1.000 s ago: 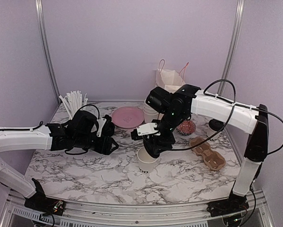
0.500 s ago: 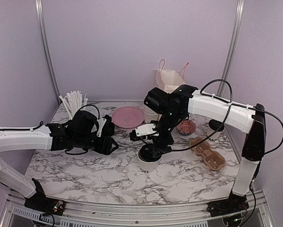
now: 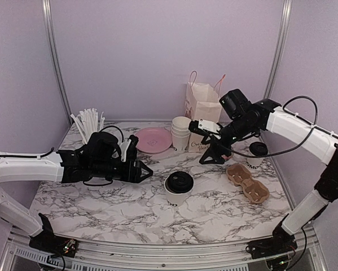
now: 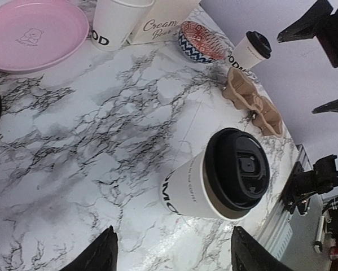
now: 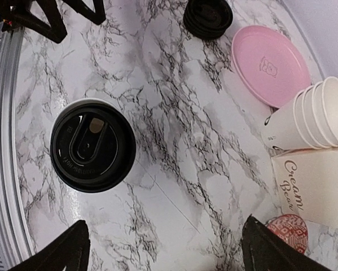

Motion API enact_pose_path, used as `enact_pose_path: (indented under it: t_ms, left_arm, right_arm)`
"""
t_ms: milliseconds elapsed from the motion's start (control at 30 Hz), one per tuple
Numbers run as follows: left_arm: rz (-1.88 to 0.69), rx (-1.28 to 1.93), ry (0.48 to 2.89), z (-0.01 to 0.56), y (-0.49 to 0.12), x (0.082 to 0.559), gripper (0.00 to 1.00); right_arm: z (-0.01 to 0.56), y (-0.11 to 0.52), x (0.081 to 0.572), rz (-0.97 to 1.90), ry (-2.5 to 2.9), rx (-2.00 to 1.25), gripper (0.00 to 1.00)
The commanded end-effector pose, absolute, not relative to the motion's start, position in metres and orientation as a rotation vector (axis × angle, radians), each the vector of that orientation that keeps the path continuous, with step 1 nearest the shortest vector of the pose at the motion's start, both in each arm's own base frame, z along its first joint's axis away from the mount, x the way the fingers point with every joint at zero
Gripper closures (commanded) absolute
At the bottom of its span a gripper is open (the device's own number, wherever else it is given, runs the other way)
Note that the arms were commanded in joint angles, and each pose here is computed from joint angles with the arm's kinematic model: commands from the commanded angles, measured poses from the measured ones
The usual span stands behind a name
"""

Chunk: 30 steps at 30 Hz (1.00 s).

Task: Pack the takeout coffee

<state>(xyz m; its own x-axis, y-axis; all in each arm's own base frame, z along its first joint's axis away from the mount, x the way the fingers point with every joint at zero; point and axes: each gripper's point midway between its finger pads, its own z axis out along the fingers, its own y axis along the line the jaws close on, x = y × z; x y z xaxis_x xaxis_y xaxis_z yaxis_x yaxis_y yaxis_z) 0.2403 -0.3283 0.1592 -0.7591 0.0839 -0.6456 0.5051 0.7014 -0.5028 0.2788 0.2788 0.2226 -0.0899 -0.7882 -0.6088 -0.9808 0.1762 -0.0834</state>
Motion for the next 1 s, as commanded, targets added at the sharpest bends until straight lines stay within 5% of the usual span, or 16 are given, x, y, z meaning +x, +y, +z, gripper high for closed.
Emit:
enact_pose_path:
  t_ms: [0,200,967]
  left_arm:
    - [-1.122,0.427,2.262,0.172,-0.358,0.233,0.3]
    - [-1.171,0.443,2.299,0.162,-0.377,0.229,0.3]
    - [-1.154,0.461,2.34,0.146,-0.381,0.224,0.3]
  right_arm:
    - [0.203,0.282,0.291,0.585,1.997,-1.505,0.16]
    - [0.17,0.283,0.292,0.642,2.087,-1.511,0.27]
    - [0.145,0.316,0.277,0.643,2.086,-1.651,0.32]
